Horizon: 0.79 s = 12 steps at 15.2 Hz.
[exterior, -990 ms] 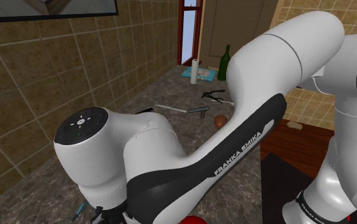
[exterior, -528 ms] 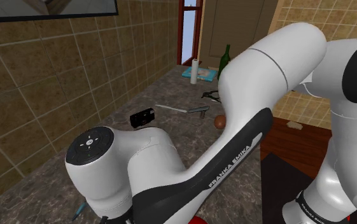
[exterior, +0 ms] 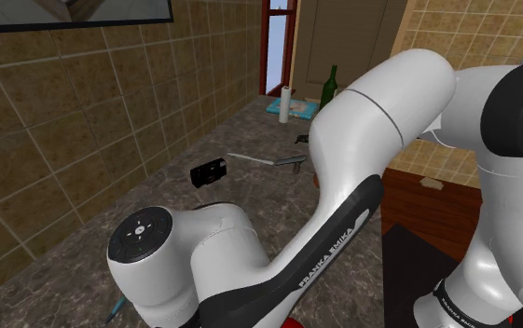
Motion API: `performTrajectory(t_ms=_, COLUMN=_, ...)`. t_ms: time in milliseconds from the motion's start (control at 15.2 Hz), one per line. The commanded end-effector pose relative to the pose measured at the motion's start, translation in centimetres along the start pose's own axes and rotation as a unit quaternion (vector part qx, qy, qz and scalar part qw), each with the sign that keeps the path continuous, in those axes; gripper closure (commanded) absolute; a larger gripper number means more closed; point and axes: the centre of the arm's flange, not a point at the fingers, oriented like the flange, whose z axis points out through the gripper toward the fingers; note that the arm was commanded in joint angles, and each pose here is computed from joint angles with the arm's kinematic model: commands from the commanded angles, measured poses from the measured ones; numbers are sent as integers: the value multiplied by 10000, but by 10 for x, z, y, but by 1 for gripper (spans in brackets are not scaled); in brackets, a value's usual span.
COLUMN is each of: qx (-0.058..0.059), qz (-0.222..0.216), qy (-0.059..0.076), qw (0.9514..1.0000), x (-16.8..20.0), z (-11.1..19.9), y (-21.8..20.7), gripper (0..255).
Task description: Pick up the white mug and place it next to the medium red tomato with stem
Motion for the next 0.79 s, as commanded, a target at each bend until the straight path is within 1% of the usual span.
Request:
performTrajectory(t_ms=0, qx=2, qz=0, qy=2, qw=10000, x=0, z=1, y=0, gripper=255)
performTrajectory(t_ms=330, qx=2, qz=0, qy=2, qw=10000, x=0, z=1, y=0, gripper=255)
performTrajectory(t_ms=396, qx=2, qz=0, qy=2, qw=10000, x=0, z=1, y=0, gripper=0)
performTrajectory(t_ms=726, qx=2, qz=0, qy=2, qw=10000, x=0, z=1, y=0, gripper=0)
